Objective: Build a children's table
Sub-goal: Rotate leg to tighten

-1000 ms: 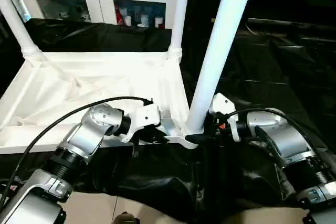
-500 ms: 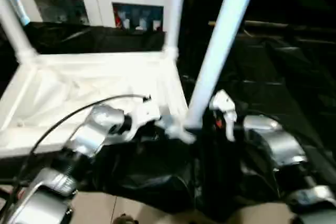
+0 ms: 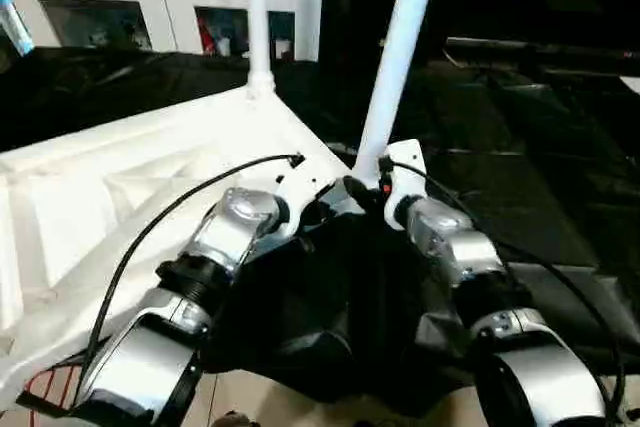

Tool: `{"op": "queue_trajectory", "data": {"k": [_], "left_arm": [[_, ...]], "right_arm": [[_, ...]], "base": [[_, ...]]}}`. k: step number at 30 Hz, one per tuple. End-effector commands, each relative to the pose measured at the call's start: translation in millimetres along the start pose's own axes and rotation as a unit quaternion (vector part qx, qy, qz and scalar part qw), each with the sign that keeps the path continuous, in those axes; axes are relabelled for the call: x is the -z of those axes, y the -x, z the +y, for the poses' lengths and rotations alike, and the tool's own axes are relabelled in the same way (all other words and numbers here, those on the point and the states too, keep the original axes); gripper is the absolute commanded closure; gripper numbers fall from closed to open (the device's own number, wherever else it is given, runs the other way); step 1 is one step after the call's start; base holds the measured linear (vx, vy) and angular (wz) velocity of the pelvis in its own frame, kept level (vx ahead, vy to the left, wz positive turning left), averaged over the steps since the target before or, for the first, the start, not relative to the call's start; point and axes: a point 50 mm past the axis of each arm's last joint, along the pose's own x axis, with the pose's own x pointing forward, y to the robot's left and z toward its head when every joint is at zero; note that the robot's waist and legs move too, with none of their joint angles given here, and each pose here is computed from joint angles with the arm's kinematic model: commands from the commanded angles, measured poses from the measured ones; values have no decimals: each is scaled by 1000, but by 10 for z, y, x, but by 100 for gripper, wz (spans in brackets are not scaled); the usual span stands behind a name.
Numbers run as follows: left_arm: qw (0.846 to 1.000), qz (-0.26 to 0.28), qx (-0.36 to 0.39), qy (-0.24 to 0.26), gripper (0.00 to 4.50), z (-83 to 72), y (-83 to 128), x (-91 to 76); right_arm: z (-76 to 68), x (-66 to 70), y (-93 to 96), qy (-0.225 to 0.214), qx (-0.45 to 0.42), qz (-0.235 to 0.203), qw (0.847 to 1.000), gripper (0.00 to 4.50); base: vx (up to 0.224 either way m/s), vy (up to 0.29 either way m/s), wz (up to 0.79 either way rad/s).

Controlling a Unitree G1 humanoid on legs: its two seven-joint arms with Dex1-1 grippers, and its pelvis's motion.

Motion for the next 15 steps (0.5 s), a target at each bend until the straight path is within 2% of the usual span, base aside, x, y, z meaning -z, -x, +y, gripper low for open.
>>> {"op": "queue_trajectory", "data": {"k": [1,3,5,8,12,15], "left_arm": [[998,-45,7,-39,450,-39,-17,-267],[998,-47,12,-42,450,-43,-11,-252],[998,-46,18,-43,450,-46,6,-209],[996,-48,39,-65,450,-67,48,-168],[994,-49,61,-71,450,-87,96,-120],[991,-51,86,-86,450,-104,160,-54]], "right_arm": [[168,211,-43,-29,-40,43,998,102],[163,195,-44,-17,-43,40,998,70],[128,147,-38,19,-44,30,998,59],[89,108,-3,47,-71,26,996,59],[41,66,69,77,-106,20,991,59],[-20,27,183,109,-152,13,982,59]], "base": [[0,0,0],[0,0,0],[0,0,0],[0,0,0],[0,0,0],[0,0,0]]}}
